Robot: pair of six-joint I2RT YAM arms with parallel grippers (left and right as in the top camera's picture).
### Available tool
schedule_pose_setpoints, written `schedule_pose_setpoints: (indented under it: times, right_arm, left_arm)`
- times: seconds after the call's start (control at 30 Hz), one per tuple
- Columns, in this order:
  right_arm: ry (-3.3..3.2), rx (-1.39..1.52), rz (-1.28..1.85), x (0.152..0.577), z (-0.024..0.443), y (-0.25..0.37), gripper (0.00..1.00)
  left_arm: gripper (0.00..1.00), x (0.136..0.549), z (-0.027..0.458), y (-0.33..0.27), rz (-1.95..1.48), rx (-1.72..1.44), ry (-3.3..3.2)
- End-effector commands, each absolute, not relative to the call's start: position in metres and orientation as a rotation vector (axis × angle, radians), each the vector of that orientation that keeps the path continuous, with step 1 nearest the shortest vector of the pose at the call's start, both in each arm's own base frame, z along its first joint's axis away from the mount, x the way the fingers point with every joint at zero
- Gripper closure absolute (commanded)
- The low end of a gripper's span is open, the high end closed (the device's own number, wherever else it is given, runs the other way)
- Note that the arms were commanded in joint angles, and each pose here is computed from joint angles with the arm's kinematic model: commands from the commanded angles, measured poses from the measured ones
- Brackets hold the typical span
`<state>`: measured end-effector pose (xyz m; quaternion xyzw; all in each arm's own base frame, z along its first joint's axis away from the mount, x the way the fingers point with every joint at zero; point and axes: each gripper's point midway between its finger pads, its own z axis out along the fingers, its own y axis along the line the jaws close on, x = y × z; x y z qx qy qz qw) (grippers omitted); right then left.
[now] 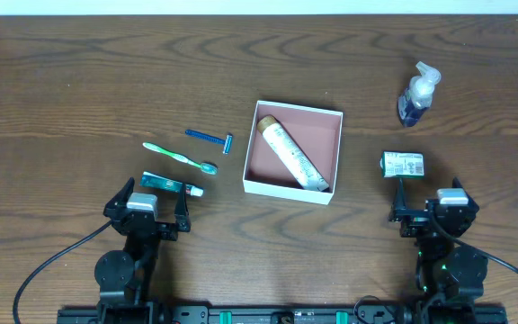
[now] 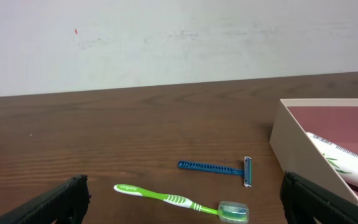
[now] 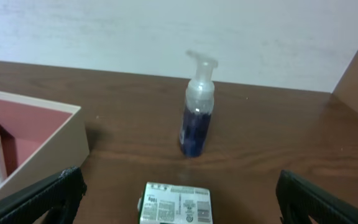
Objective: Pack container
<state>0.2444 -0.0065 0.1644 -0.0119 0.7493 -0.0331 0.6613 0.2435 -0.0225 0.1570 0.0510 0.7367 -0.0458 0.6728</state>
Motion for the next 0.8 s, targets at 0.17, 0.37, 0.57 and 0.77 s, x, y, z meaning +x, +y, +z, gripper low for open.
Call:
schedule_pose_setpoints:
  times: [0.17, 0.37, 0.57, 0.77]
  right_arm:
    - [1.669, -0.018, -0.075, 0.244, 0.157, -0.008, 0.01]
    - [1.635, -0.002, -0.091, 0.246, 0.159, -0.011, 0.01]
    - [1.597, 0.008, -0.105, 0.246, 0.169, -0.013, 0.01]
    - [1.614, 0.002, -0.143, 0.246, 0.165, -0.017, 0.01]
  left_arm:
    - [0.02, 0.243, 0.141, -0.024, -0.116, 0.118, 1.704]
    - [0.02, 0.243, 0.141, -0.024, -0.116, 0.118, 1.704]
    - [0.02, 0.243, 0.141, -0.024, -0.116, 0.119, 1.704]
    - [0.02, 0.243, 0.141, -0.024, -0.116, 0.118, 1.704]
